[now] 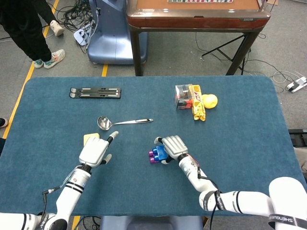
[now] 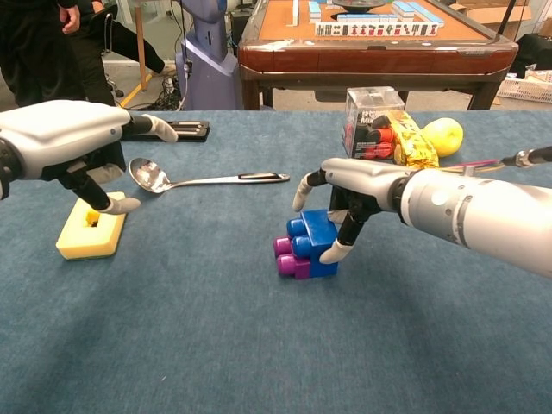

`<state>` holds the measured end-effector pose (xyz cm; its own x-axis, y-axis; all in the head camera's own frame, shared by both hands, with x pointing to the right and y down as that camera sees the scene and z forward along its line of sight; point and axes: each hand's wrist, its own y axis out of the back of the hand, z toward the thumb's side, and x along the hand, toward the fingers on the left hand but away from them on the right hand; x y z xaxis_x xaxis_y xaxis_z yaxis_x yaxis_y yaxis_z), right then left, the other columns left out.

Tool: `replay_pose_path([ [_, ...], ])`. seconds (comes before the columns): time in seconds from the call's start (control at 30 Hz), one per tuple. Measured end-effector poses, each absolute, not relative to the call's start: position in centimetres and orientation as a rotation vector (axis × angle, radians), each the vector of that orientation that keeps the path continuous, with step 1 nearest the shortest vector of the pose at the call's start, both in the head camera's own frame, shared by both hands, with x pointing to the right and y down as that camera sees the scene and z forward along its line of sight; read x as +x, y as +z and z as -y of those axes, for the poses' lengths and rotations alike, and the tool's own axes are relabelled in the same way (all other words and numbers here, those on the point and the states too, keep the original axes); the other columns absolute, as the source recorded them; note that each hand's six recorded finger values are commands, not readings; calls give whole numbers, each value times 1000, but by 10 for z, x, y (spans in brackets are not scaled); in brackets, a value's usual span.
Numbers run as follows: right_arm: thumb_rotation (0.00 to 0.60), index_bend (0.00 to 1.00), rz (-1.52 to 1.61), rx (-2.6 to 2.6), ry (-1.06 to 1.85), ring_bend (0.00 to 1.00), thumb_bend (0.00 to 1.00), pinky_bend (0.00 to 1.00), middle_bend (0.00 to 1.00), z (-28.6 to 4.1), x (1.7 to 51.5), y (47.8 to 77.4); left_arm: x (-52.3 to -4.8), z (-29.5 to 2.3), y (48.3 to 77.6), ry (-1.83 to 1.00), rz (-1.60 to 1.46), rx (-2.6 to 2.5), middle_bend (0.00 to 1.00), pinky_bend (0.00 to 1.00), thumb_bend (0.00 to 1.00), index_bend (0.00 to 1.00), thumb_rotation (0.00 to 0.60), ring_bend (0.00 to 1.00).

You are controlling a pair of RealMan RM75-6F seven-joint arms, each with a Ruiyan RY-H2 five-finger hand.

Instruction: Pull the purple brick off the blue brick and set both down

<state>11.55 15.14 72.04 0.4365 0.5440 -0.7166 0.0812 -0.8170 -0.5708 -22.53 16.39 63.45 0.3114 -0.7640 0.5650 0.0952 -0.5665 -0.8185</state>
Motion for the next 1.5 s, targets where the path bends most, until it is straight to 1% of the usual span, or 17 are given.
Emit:
replay_pose_path([
  [0.27,600,494,524,-2246,1367,1000,5,1000,1000,-152,116,724,-224,-166,637,-1357,-598,-1789,895,1000,294,167,600,807],
  [0.37,600,525,519,-2253,1369,1000,51,1000,1000,-152,116,725,-223,-167,637,-1355,-597,-1791,895,1000,294,166,600,806],
  [0.67,600,566,518,-2279,1364,1000,342,1000,1000,-153,117,727,-222,-168,637,-1352,-598,-1792,895,1000,295,167,600,806],
  [0.83,600,581,543,-2310,1344,1000,441,1000,1000,-151,118,725,-222,-168,636,-1352,-599,-1791,895,1000,294,168,600,806],
  [0.97,600,588,577,-2335,1317,1000,459,1000,1000,-148,119,721,-222,-167,635,-1349,-609,-1792,894,1000,294,168,600,806],
  [1.23,600,589,685,-2375,1236,1000,461,1000,1000,-138,124,709,-222,-157,627,-1339,-642,-1783,894,1000,294,170,600,806],
  [1.5,600,589,885,-2420,1106,1000,470,1000,1000,-126,133,699,-221,-133,611,-1327,-727,-1785,894,1000,281,181,600,825],
])
